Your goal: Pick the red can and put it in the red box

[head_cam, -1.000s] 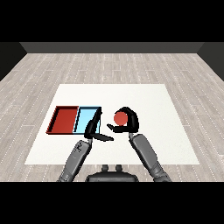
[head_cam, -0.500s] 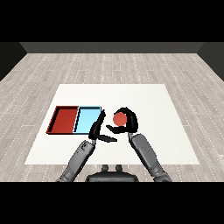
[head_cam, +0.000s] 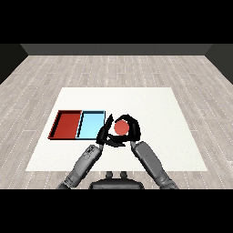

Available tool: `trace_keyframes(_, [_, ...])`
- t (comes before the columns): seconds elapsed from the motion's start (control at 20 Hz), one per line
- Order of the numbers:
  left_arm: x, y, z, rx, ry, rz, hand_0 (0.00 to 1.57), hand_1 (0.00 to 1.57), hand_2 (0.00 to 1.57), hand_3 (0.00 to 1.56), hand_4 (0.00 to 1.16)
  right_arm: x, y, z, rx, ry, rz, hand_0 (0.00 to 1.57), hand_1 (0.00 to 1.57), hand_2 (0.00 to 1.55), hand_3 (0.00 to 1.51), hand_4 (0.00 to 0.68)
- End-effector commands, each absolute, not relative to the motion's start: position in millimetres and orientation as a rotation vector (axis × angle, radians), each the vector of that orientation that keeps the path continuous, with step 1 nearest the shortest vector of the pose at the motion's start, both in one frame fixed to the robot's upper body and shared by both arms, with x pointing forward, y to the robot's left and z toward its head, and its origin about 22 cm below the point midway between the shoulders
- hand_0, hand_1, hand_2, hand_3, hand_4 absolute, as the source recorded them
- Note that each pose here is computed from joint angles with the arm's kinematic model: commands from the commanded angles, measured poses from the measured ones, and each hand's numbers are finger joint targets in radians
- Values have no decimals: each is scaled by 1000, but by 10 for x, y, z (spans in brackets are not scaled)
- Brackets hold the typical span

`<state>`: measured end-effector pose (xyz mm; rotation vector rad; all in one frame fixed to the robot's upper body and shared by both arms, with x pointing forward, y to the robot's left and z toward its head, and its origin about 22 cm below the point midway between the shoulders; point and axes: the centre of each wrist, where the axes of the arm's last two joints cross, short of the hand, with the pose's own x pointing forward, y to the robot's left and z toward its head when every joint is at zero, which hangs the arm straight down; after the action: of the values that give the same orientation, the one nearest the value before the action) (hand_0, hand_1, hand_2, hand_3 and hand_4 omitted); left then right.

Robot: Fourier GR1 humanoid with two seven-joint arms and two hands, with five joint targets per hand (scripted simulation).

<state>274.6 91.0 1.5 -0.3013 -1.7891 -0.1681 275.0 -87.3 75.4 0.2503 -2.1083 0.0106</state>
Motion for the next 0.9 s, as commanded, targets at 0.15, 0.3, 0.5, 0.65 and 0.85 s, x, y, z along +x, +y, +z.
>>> trace_keyframes(0.15, [2663,854,-101,-339,-1803,-158,0,0,0,0,0,2754,-621,849,335,-2089,7,1496,1496,1444,1405,640])
trace_keyframes(0.3, [2802,773,25,-334,-1767,-167,0,0,0,0,0,2706,-880,852,330,-2111,-17,1514,1514,1454,1419,657])
trace_keyframes(0.5, [2625,655,-79,-368,-1778,-163,0,0,0,0,0,2779,-786,823,372,-2105,-31,1526,1526,1463,1422,659])
trace_keyframes(0.65, [2805,804,158,-396,-1778,-165,0,0,0,0,0,2697,-628,694,340,-2079,10,1524,1524,1454,1402,648])
trace_keyframes(0.85, [2760,752,-71,-325,-1777,-108,0,0,0,0,0,2803,-719,893,319,-2096,-4,1501,1501,1456,1401,638])
